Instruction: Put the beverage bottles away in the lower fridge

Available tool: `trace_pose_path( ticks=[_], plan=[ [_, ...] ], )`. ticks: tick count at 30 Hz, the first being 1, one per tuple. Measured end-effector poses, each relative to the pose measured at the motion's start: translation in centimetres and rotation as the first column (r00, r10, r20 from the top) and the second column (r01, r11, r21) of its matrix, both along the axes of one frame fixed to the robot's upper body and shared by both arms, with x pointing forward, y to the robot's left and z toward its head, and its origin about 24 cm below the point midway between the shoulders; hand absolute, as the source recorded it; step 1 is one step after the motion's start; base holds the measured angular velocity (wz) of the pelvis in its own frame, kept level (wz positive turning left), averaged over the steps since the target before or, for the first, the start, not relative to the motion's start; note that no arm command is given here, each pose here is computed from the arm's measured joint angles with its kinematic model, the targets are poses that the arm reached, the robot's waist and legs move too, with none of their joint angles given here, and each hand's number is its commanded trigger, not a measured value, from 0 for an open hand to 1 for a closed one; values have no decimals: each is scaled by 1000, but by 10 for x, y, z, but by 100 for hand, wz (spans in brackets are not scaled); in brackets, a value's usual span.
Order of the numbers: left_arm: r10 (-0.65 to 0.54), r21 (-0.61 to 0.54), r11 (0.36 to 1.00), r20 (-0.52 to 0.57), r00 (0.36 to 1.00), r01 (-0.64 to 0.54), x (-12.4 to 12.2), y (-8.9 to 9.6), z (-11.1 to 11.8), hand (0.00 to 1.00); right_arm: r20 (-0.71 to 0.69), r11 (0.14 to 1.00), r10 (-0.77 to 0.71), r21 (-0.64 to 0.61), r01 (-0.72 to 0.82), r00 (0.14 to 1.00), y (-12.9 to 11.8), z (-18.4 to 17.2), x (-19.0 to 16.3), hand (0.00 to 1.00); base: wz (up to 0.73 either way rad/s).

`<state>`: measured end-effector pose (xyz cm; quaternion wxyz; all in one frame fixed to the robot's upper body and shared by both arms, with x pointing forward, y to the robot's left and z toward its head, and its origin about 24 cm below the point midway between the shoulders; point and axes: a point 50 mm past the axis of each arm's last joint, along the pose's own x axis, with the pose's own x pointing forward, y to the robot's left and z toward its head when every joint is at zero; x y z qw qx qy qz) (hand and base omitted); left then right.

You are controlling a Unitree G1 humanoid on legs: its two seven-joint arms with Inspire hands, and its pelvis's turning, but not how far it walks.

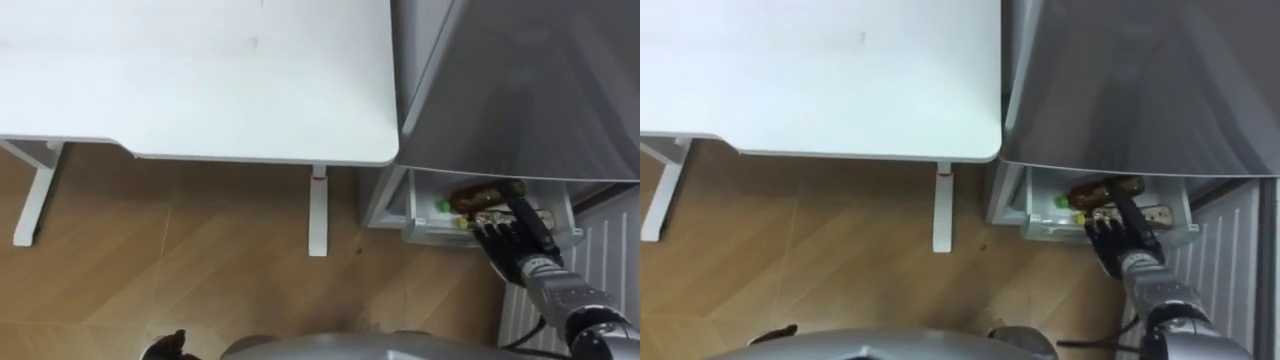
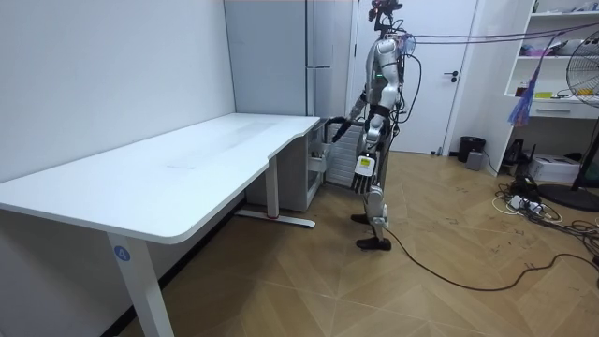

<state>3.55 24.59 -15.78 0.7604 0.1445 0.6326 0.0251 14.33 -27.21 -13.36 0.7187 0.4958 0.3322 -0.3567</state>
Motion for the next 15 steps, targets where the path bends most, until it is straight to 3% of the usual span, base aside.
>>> trace_pose_path(
  ticks=[8,15],
  plan=[
    [22,47,999,52,998,-25,3,3,1,0,-134,992,121,-23,-125,984,18,-17,-33,0,-13],
    [45,59,997,10,999,-45,-13,3,-3,0,-247,984,163,-31,-176,955,20,-27,-67,0,-7]
  ],
)
